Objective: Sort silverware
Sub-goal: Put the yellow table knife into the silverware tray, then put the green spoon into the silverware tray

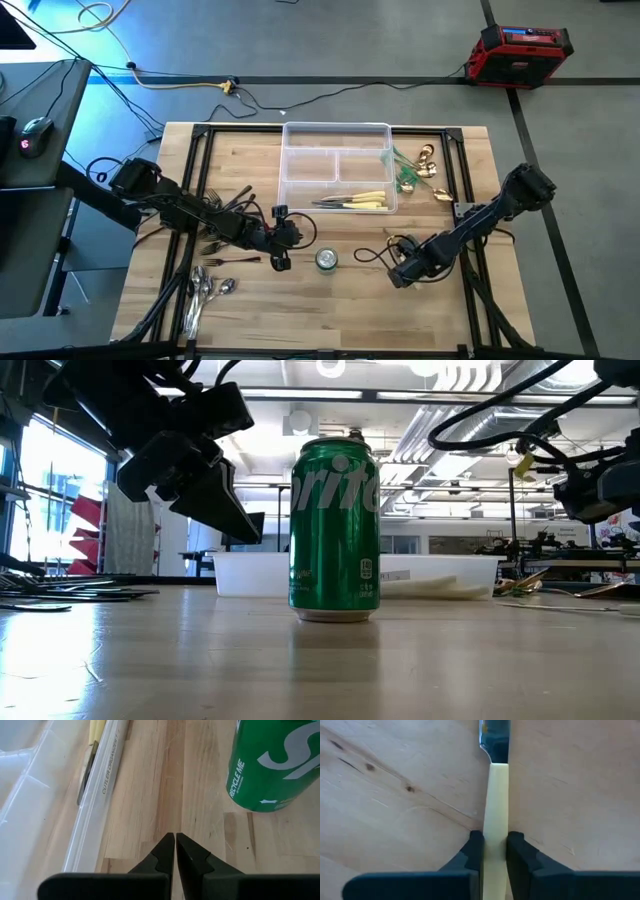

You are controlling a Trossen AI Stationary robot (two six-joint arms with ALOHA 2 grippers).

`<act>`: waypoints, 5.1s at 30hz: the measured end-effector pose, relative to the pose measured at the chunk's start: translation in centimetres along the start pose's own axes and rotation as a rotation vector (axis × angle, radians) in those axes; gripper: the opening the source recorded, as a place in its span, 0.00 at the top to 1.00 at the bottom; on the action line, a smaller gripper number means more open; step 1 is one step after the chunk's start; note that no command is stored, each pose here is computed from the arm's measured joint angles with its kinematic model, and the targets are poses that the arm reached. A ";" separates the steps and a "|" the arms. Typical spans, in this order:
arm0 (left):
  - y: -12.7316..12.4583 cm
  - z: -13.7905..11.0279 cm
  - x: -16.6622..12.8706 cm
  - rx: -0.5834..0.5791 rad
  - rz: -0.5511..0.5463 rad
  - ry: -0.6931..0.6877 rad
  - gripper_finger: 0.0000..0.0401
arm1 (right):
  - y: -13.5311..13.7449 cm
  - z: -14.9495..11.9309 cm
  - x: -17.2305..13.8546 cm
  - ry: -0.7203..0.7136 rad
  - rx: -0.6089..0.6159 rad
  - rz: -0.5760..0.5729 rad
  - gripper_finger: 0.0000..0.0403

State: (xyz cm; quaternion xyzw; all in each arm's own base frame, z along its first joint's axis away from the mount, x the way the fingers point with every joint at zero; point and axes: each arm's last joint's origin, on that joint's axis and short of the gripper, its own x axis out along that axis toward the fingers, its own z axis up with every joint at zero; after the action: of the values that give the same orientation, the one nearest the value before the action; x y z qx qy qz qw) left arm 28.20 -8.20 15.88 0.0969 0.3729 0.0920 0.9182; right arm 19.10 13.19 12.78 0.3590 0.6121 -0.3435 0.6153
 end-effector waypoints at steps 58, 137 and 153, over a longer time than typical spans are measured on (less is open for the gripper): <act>-0.1 0.4 0.0 0.008 -0.005 -0.038 1.00 | 1.3 22.5 -6.5 -0.343 -1.031 -0.058 0.83; -0.1 0.5 0.0 0.005 -0.010 -0.053 1.00 | -16.4 20.2 -5.7 0.053 -0.222 -0.147 0.55; -0.2 0.4 0.0 0.016 -0.030 -0.041 1.00 | -16.8 22.9 -2.0 0.104 -0.308 -0.253 0.64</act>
State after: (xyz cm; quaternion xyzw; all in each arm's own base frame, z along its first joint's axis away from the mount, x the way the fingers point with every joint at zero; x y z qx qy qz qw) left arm 28.50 -8.44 16.17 0.1007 0.3559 0.0733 0.9262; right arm 16.20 -15.08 14.25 0.1983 0.7283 -0.3013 0.5826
